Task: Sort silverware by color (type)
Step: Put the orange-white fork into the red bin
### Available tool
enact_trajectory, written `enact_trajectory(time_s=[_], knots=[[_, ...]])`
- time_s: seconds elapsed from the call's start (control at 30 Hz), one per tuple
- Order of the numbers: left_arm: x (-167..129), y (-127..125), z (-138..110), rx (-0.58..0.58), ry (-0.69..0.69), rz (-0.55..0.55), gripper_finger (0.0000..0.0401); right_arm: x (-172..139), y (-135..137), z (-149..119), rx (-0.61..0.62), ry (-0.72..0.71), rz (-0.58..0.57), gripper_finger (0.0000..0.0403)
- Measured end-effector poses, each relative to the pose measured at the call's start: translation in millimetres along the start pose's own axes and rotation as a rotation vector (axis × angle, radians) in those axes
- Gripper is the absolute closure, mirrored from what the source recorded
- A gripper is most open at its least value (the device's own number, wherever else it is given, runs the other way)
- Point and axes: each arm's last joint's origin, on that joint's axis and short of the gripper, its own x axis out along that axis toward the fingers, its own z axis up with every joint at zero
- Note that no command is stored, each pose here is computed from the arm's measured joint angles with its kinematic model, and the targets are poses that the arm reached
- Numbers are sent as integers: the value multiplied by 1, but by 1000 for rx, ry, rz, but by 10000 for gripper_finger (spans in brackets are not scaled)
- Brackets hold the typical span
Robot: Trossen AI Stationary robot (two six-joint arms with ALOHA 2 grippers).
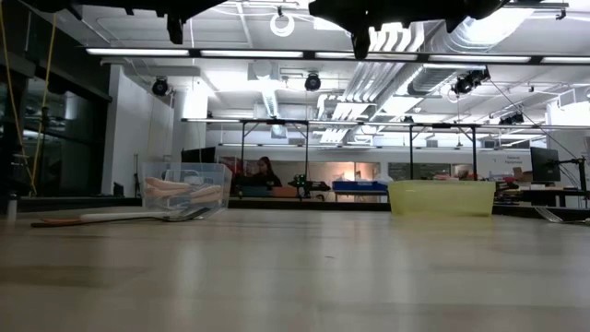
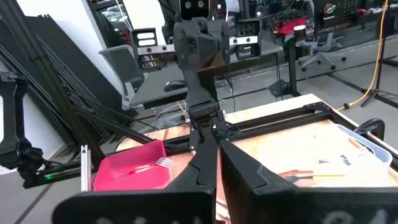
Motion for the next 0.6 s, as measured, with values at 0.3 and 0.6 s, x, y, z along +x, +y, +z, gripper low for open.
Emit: enact_trajectory(time_s=[0.3, 0.6], knots=[[0, 1, -5, 45, 52, 26, 323, 0, 1, -1, 20, 14, 41, 402], [-1, 3, -10, 35, 103, 46, 212, 0, 1, -1, 20, 15, 45, 403]])
